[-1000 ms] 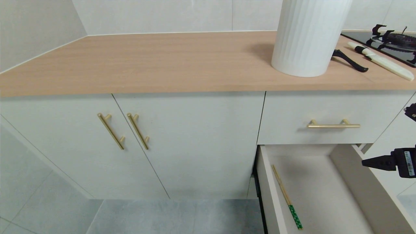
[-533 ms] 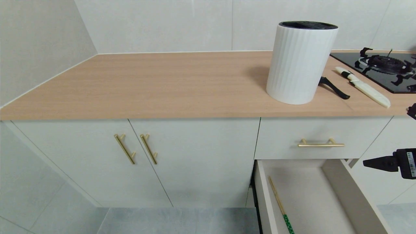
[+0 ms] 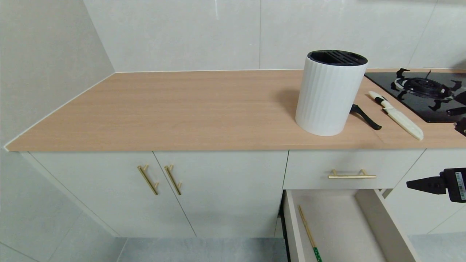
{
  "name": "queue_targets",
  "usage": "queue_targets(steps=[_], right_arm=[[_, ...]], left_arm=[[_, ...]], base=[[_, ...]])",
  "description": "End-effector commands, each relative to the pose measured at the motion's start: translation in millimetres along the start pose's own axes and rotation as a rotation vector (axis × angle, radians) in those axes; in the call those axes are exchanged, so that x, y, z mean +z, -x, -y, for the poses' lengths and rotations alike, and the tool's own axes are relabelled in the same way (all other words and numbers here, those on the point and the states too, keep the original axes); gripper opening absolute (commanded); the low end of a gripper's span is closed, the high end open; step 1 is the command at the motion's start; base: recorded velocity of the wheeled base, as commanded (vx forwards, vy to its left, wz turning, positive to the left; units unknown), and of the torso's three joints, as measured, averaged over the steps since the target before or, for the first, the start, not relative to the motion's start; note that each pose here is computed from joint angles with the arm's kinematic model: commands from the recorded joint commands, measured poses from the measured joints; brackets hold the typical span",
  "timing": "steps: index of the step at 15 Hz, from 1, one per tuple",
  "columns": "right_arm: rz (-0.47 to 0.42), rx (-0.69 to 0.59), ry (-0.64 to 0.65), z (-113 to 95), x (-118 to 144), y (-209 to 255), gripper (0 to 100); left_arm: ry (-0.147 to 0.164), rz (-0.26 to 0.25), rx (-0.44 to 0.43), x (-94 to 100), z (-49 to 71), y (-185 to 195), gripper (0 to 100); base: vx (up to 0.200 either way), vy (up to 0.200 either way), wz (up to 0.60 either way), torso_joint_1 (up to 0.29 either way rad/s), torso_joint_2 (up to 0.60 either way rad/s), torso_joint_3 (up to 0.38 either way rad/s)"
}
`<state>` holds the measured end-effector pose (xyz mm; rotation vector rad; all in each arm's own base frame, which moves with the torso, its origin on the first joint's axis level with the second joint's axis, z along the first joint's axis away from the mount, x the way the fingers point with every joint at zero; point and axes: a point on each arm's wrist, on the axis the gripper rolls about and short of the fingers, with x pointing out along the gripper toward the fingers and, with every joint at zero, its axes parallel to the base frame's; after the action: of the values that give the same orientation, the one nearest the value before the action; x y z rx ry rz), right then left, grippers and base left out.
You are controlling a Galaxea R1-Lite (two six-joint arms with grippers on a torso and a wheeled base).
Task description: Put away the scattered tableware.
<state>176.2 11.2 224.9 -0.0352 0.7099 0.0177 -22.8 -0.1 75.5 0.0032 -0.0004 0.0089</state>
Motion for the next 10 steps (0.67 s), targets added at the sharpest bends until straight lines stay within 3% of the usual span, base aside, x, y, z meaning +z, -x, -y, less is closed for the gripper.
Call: queue_targets(steps=[1, 3, 5, 10], right_arm=[[0.001, 0.001, 0.022, 0.1, -0.5, 0.4, 100], [0.034, 0.018, 0.074, -1.4, 11.4, -15.5, 100], [0.162, 0.055, 0.079, -2.5, 41.8, -40.4, 100], [0.201, 0.152, 0.164, 13.8, 85.3, -86.5, 100]], left_arm=[[0.000, 0.000, 0.000, 0.0, 0.0, 0.0, 100], [0.000, 0.000, 0.002, 0.0, 0.0, 0.0, 100], [0.000, 0.001, 0.000, 0.4, 0.0, 0.1, 100], [0.000, 0.000, 0.000, 0.0, 0.0, 0.0, 100]], base=[[0.000, 0.000, 0.00, 0.041, -0.08, -0.046], [0.000, 0.000, 0.00, 0.000, 0.00, 0.000], [0.000, 0.000, 0.00, 0.000, 0.00, 0.000], [0.000, 0.000, 0.00, 0.000, 0.00, 0.000]])
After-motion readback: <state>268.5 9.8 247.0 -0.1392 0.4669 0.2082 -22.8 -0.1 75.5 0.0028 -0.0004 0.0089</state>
